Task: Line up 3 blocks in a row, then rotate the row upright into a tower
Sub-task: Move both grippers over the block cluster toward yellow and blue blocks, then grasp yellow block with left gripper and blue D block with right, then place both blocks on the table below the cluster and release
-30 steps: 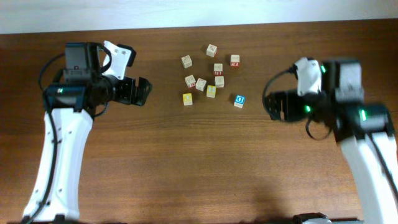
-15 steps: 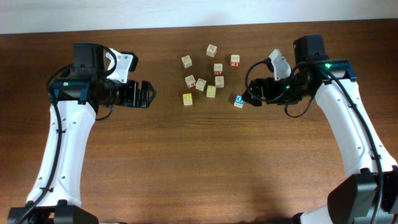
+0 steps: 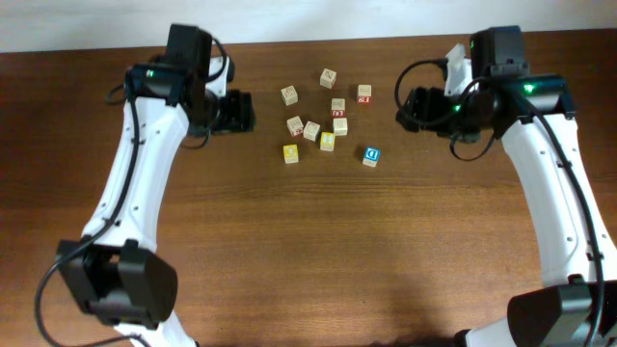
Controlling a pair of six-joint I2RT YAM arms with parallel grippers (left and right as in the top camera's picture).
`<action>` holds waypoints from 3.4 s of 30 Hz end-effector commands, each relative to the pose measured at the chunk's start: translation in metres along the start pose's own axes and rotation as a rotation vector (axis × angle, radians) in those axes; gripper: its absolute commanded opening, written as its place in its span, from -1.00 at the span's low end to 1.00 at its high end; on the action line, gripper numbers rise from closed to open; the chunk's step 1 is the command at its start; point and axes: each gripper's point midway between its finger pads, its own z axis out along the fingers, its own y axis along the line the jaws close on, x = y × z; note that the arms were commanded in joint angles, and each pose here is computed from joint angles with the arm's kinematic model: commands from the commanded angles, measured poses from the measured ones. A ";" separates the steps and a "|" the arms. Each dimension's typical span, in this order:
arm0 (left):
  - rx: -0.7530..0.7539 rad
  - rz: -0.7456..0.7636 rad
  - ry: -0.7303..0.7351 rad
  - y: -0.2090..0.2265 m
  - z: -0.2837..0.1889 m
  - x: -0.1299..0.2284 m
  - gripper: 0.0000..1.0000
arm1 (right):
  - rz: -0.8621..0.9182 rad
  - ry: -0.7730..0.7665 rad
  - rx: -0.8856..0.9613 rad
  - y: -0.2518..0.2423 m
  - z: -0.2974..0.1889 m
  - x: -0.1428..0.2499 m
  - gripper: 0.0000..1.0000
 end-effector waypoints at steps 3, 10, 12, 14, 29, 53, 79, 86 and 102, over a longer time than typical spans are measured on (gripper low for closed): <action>0.006 -0.125 0.077 -0.002 0.039 -0.001 0.17 | 0.168 0.059 0.088 -0.025 0.039 -0.005 0.60; -0.013 -0.130 0.111 0.003 0.065 0.001 0.15 | 0.184 0.171 0.119 -0.032 0.119 0.005 0.40; -0.049 -0.126 0.080 0.009 0.067 -0.006 0.15 | 0.187 0.182 0.122 -0.030 0.140 0.007 0.34; -0.056 -0.126 0.066 0.010 0.067 -0.009 0.15 | 0.191 0.190 0.124 -0.027 0.155 0.009 0.32; -0.081 -0.060 0.125 -0.018 0.130 0.007 -0.03 | 0.182 0.227 0.259 -0.034 0.195 0.032 0.18; -0.111 0.102 0.170 -0.049 0.171 0.030 -0.16 | 0.172 0.313 0.290 -0.040 0.221 0.059 -0.35; -0.147 0.138 0.258 -0.050 0.181 0.050 -0.83 | 0.189 0.397 0.322 -0.044 0.209 0.077 -0.73; -0.203 0.117 0.411 -0.040 0.156 0.080 -0.63 | 0.195 0.536 0.326 -0.041 0.194 0.107 -0.72; -0.265 0.103 0.581 -0.019 0.155 0.127 -0.46 | 0.035 0.723 0.333 -0.014 0.176 0.155 -0.71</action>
